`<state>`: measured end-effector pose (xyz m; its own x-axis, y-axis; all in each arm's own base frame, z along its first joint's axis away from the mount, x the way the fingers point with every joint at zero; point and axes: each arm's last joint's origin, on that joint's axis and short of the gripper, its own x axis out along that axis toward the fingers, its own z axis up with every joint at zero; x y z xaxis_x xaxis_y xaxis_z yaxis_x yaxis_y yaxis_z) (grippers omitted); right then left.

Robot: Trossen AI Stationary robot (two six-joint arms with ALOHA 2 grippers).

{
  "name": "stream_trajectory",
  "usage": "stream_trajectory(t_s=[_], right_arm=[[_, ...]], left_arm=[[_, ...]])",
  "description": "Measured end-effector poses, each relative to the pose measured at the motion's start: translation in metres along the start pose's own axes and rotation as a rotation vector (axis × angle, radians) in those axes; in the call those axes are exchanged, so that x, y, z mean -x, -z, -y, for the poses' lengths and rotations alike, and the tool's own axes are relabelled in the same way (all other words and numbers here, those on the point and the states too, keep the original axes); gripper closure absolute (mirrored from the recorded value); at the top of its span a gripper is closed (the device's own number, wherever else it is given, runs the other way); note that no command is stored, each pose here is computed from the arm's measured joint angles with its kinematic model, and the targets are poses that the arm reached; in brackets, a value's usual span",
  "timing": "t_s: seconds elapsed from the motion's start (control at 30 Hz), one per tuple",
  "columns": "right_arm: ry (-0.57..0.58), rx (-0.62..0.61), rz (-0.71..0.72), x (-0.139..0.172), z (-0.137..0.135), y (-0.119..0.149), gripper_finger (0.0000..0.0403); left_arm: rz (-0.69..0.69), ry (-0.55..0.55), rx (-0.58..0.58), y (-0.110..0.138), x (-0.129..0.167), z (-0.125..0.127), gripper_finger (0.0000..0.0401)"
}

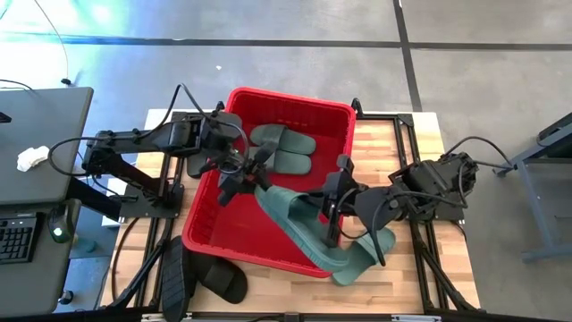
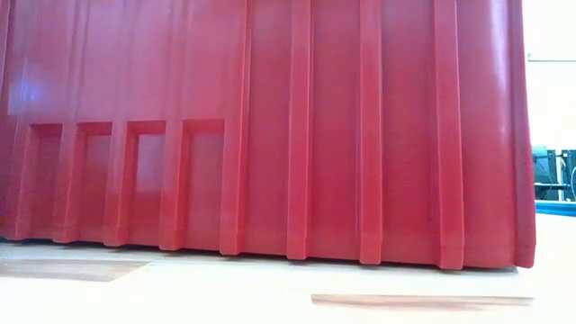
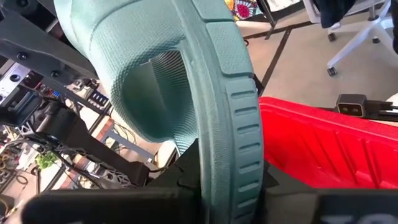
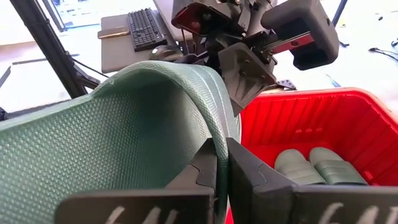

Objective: Pick and place slides into bin
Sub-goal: Put the green slide into the red container

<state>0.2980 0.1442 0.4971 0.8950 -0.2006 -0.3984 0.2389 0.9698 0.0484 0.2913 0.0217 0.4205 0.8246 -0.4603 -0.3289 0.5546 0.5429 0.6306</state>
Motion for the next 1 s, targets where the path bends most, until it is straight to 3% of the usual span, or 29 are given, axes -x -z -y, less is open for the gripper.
stream_trajectory(t_s=[0.1,0.3,0.57,0.77,1.0], right_arm=[[0.026,-0.022,0.008,0.0,0.001,0.0,0.0403],[0.053,-0.052,-0.001,0.0,0.002,0.002,0.0389],[0.075,-0.174,-0.073,0.001,0.005,0.01,0.0297],[-0.011,-0.236,-0.072,0.014,0.009,0.004,0.024],[-0.003,-0.243,-0.015,0.04,0.014,0.001,0.0225]], left_arm=[[-0.033,-0.022,0.0,0.001,0.0,-0.001,0.0378],[-0.123,-0.061,0.017,0.004,0.001,0.0,0.0371],[-0.22,-0.068,0.045,0.01,0.0,0.003,0.0377],[-0.432,-0.107,0.072,0.019,0.003,0.007,0.0377],[-0.682,-0.125,0.092,0.028,0.01,0.015,0.0377]])
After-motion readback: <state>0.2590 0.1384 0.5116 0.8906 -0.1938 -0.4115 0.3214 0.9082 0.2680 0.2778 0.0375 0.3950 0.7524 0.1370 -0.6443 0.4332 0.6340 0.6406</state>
